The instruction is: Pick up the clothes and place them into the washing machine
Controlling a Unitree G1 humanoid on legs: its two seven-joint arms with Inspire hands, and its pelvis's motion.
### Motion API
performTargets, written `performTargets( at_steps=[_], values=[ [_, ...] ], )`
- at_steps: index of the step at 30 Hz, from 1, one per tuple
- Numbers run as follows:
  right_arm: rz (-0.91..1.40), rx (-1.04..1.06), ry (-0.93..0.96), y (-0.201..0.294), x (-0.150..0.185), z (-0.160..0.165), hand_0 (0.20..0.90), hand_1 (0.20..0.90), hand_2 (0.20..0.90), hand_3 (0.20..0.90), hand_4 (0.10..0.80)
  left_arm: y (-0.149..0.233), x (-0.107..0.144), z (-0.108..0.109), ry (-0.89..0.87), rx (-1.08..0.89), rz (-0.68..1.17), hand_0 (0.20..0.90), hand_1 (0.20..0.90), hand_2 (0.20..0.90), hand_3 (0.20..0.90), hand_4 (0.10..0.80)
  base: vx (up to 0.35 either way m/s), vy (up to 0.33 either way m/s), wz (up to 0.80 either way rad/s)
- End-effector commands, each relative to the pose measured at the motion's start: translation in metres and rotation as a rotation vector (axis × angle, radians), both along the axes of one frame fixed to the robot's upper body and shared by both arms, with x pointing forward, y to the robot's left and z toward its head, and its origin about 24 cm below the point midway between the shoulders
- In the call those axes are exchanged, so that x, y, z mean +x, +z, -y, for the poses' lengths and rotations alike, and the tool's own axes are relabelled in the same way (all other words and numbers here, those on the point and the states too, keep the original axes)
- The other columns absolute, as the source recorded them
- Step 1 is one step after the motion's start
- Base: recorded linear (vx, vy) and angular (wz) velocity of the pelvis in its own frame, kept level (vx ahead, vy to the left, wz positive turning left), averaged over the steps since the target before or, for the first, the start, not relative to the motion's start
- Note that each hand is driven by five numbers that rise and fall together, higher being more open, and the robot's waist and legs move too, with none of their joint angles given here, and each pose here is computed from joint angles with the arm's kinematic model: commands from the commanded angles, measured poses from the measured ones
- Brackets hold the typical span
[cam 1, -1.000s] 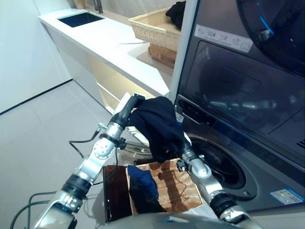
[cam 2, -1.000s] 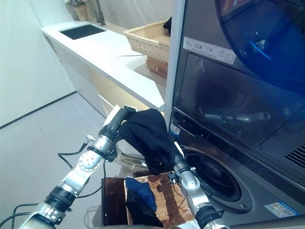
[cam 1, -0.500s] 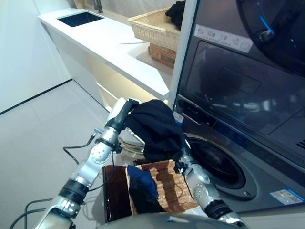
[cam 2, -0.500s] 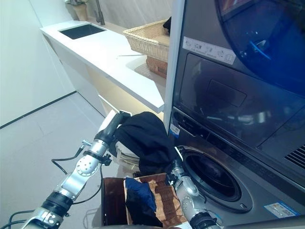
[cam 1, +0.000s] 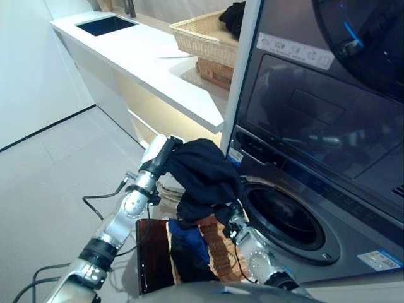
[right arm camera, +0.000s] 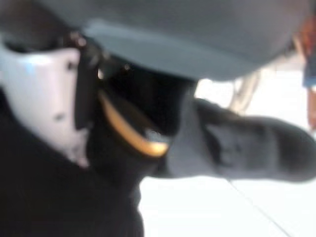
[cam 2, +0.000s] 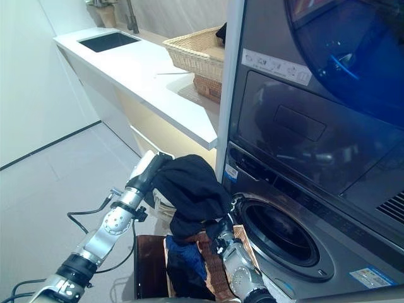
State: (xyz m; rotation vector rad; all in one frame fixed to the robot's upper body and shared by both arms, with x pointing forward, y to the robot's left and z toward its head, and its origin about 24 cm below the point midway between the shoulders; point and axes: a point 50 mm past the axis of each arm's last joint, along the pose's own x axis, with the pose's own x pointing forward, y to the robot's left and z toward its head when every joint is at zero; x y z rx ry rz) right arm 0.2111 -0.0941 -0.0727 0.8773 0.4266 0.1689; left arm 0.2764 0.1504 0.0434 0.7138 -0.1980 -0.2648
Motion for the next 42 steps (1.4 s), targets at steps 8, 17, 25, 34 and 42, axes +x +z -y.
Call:
performTargets(
  at_steps=[8, 17, 25, 34, 42],
  values=[
    [0.156, 0.384, -0.159, 0.039, 0.033, -0.019, 0.200, 0.200, 0.200, 0.200, 0.300, 0.033, 0.033, -0.019, 0.101, -0.021, 0.137, 0.200, 0.200, 0.200, 0.200, 0.300, 0.000, 0.000, 0.00],
    [0.196, 0.507, -0.192, 0.051, 0.034, -0.027, 0.200, 0.200, 0.200, 0.200, 0.300, 0.022, 0.035, -0.017, 0.105, 0.025, 0.091, 0.200, 0.200, 0.200, 0.200, 0.300, 0.000, 0.000, 0.00],
    [0.220, 0.542, -0.212, 0.054, 0.032, -0.025, 0.200, 0.200, 0.200, 0.200, 0.300, 0.009, 0.033, -0.020, 0.140, 0.028, 0.043, 0.200, 0.200, 0.200, 0.200, 0.300, 0.000, 0.000, 0.00],
    [0.202, 0.536, -0.222, 0.050, 0.029, -0.023, 0.200, 0.200, 0.200, 0.200, 0.300, 0.005, 0.032, -0.021, 0.158, 0.024, 0.023, 0.900, 0.900, 0.900, 0.900, 0.800, 0.000, 0.000, 0.00],
    [0.199, 0.545, -0.245, 0.049, 0.028, -0.019, 0.200, 0.200, 0.200, 0.200, 0.300, 0.002, 0.031, -0.025, 0.179, 0.030, 0.016, 0.900, 0.900, 0.900, 0.900, 0.800, 0.000, 0.000, 0.00]
  ],
)
